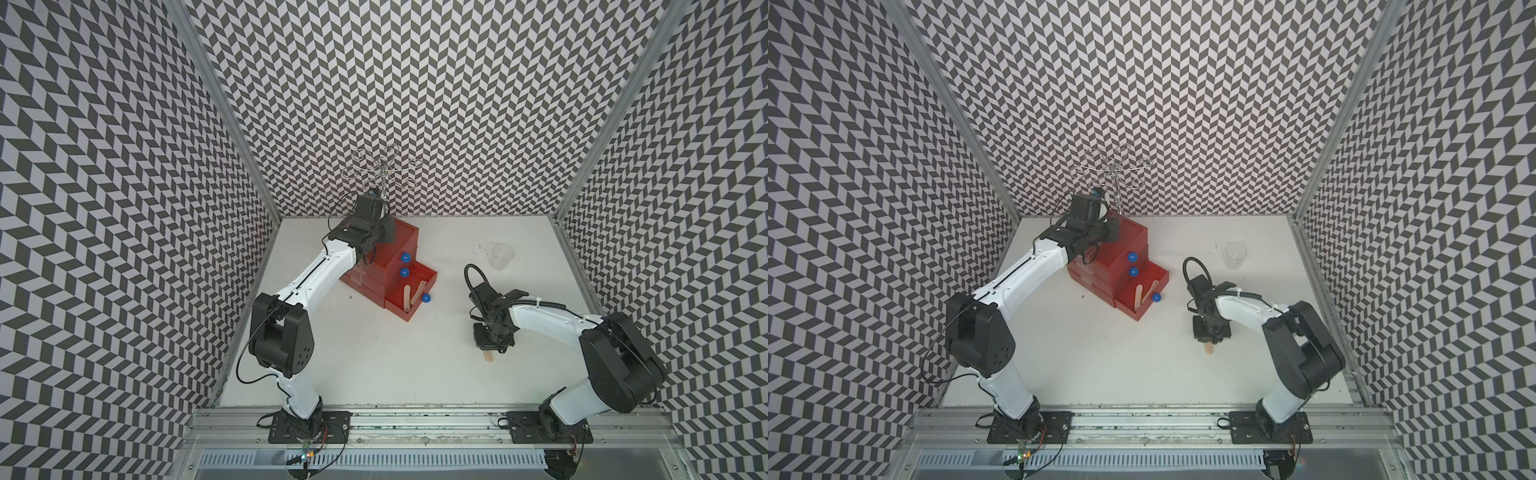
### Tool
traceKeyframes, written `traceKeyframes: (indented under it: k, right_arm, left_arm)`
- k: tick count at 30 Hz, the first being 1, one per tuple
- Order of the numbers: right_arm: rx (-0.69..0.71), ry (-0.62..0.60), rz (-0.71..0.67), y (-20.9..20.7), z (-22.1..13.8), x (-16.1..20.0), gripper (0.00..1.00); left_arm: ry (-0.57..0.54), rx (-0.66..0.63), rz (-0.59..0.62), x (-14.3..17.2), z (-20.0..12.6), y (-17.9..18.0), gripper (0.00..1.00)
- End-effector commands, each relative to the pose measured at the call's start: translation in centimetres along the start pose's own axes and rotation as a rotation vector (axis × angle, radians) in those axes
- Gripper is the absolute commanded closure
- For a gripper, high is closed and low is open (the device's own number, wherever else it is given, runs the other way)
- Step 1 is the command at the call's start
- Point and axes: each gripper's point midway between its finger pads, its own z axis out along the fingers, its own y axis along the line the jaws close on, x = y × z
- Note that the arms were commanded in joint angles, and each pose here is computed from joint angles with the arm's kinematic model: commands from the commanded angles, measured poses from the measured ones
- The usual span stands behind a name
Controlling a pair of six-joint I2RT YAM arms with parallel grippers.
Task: Place the fruit knives into the drawer by color
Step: Pick up the fruit knife from the center of the board.
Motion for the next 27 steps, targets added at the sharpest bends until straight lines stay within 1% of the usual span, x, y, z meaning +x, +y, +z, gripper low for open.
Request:
traceKeyframes:
  k: [1,11,27]
  right_arm:
    - [-0.055,-0.023,-0.018,1.7,1.2,-1.4,0.84]
    - [-0.071,-0.062,-0.040,2.9,0.5,-3.6,0.88]
    - [-0.117,-0.145,-0.074,5.0,-2.4,-6.9,0.92]
  left_arm:
    - [0.464,-0.133,0.036,13.9,3.1,3.7,1.00]
    - [0.464,-0.135,0.038,13.9,3.0,3.7,1.00]
    - [0.463,-0.136,0.036,13.9,3.1,3.8,1.00]
